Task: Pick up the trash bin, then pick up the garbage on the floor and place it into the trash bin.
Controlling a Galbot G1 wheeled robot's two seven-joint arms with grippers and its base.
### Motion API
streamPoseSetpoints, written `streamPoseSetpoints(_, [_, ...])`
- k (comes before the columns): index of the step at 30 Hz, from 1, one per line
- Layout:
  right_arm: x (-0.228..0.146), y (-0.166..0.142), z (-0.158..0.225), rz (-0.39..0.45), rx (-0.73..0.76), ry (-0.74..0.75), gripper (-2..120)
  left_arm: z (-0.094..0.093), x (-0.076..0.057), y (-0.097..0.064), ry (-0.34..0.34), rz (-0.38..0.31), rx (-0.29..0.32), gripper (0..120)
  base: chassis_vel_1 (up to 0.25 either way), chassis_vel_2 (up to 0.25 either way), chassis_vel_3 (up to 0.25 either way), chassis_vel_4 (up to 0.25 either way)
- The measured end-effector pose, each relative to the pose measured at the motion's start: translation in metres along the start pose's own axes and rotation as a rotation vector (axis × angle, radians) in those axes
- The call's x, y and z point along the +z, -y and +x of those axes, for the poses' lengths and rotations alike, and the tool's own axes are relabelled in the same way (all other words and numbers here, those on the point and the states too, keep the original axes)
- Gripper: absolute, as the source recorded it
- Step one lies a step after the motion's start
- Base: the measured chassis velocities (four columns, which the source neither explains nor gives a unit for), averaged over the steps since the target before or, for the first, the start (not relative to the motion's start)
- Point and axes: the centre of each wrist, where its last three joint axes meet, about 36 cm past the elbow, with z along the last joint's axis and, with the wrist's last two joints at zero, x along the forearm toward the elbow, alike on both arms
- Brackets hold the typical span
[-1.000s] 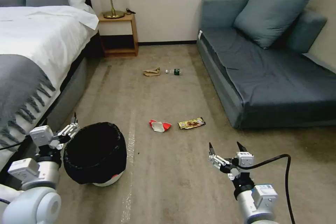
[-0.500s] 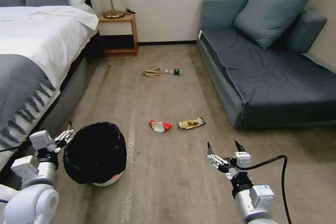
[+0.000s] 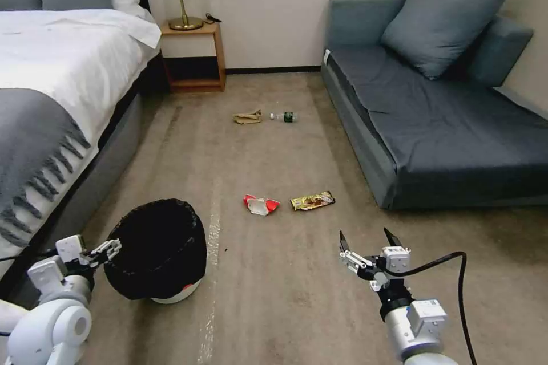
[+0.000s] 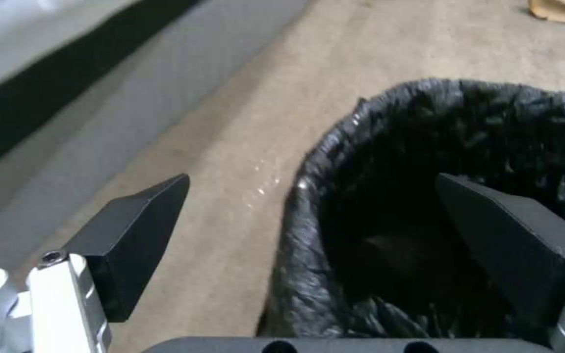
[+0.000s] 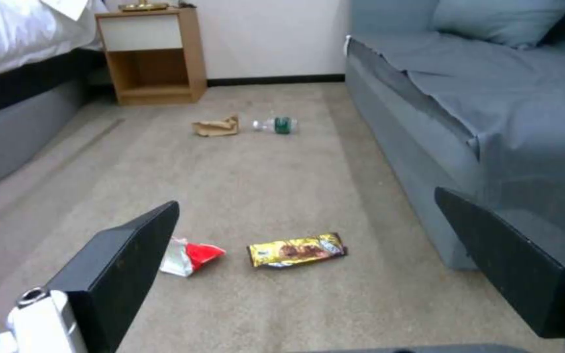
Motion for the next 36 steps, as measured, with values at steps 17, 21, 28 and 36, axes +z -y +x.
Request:
streamPoseSetpoints(17, [0.007,0.002,-0.004,0.029,-0.021,-0.009,100,-0.036,0.018,0.000,-0.060,0.012,-0.016,94,0.000,0.000,0.000,0.000])
streamPoseSetpoints(21, [0.003,0.004,-0.004,0.045,-0.030,-0.005,100,-0.045,0.019,0.000,-0.081,0.009,-0.016,94,0.000,0.000,0.000,0.000])
streamPoseSetpoints(28, [0.005,0.000,-0.001,0.053,-0.047,-0.010,100,-0.061,0.026,0.000,-0.114,0.008,-0.018,91,0.000,0.000,0.000,0.000])
streamPoseSetpoints(36, [0.004,-0.004,0.001,0.046,-0.057,-0.004,100,-0.062,0.030,0.001,-0.133,0.006,-0.003,66,0.000,0.000,0.000,0.000])
